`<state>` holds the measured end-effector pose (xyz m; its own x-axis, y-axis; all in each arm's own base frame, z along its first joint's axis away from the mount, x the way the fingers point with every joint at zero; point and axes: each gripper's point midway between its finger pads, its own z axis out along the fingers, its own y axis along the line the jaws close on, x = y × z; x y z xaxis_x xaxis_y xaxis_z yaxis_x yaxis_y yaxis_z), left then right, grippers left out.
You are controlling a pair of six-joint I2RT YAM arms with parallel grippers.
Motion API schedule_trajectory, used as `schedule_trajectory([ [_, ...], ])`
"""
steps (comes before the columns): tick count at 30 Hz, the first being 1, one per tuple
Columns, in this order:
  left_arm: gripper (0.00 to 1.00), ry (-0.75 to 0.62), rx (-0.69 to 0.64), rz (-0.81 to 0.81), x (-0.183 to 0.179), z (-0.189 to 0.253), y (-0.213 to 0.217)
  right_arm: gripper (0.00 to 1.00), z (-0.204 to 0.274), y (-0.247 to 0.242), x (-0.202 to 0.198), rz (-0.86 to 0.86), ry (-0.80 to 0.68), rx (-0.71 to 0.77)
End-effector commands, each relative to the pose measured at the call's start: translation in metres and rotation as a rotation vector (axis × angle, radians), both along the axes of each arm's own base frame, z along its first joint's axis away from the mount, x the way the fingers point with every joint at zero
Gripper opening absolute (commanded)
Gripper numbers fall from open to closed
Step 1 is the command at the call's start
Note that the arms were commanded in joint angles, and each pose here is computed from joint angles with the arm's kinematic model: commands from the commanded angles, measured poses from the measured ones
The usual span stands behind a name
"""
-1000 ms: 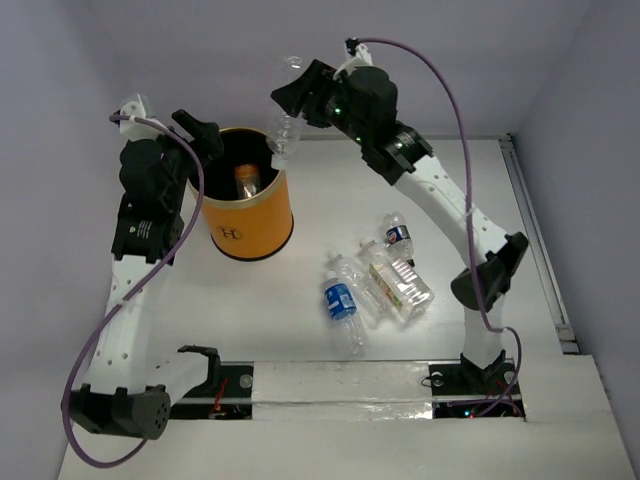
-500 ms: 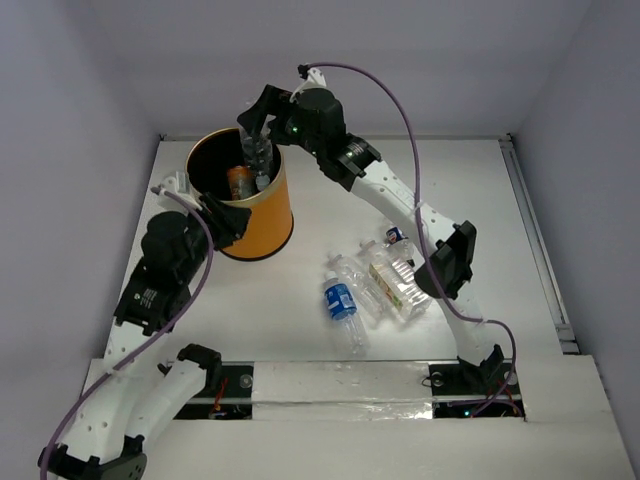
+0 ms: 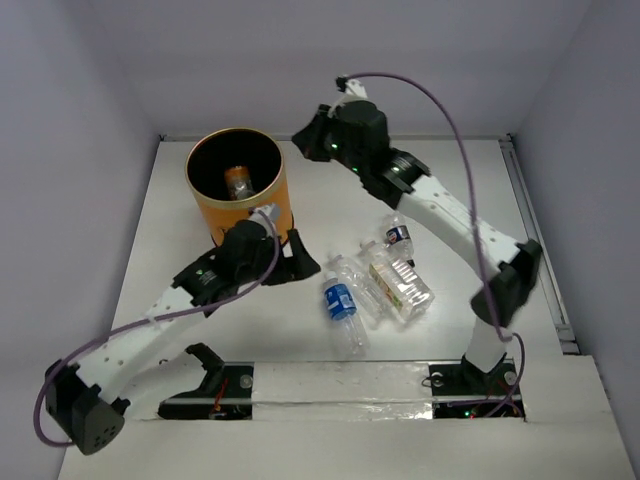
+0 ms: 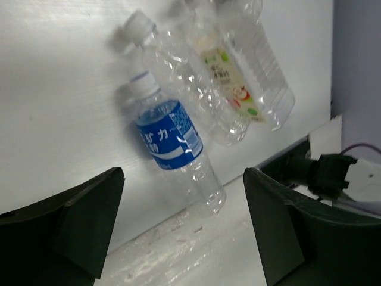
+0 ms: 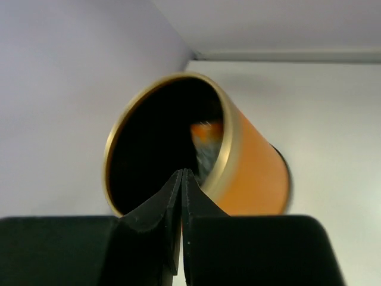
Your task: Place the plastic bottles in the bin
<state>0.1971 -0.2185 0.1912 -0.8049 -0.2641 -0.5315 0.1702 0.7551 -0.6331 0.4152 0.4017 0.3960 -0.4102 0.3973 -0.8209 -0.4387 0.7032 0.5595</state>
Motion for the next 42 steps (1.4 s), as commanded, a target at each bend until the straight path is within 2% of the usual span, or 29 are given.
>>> schedule_trajectory([
  [1, 0.79, 0.018, -0.001, -0.063, -0.008, -0.001, -0.027, 0.06, 0.040, -0.081, -0.023, -0.095, -0.079, 0.020],
  [2, 0.81, 0.048, 0.031, -0.090, -0.015, -0.013, -0.035, 0.06, -0.006, -0.102, -0.022, -0.126, -0.001, -0.059],
  [4, 0.85, 0.073, 0.059, -0.104, -0.019, -0.023, -0.041, 0.06, -0.013, -0.138, -0.049, -0.147, 0.015, -0.104],
  [6, 0.86, 0.108, 0.092, -0.131, -0.024, -0.036, -0.048, 0.09, -0.059, -0.163, -0.065, -0.172, 0.080, -0.221],
  [9, 0.89, 0.158, 0.124, -0.175, -0.029, -0.050, -0.058, 0.14, -0.089, -0.199, -0.097, -0.208, 0.140, -0.305],
  [10, 0.90, 0.180, 0.117, -0.209, -0.036, -0.052, -0.064, 0.29, -0.117, -0.212, -0.103, -0.223, 0.190, -0.344],
  [11, 0.90, 0.190, 0.104, -0.224, -0.037, -0.053, -0.069, 0.41, -0.120, -0.222, -0.112, -0.234, 0.198, -0.331],
  [12, 0.90, 0.219, 0.105, -0.229, -0.038, -0.060, -0.073, 0.60, -0.128, -0.229, -0.114, -0.234, 0.222, -0.320],
  [15, 0.91, 0.254, 0.109, -0.235, -0.040, -0.069, -0.080, 0.83, -0.160, -0.237, -0.123, -0.200, 0.296, -0.323],
  [18, 0.91, 0.265, 0.131, -0.219, -0.033, -0.076, -0.084, 0.92, -0.184, -0.248, -0.118, -0.213, 0.354, -0.384],
  [25, 0.92, 0.299, 0.179, -0.208, -0.022, -0.101, -0.094, 0.98, -0.227, -0.263, -0.093, -0.207, 0.481, -0.467],
  [32, 0.91, 0.298, 0.251, -0.182, -0.017, -0.123, -0.093, 0.98, -0.262, -0.267, -0.055, -0.171, 0.573, -0.531],
  [39, 0.83, 0.309, 0.327, -0.186, -0.025, -0.147, -0.088, 0.95, -0.295, -0.256, -0.031, -0.125, 0.661, -0.555],
  [42, 0.73, 0.306, 0.365, -0.168, -0.027, -0.156, -0.081, 0.94, -0.307, -0.254, -0.025, -0.114, 0.689, -0.564],
])
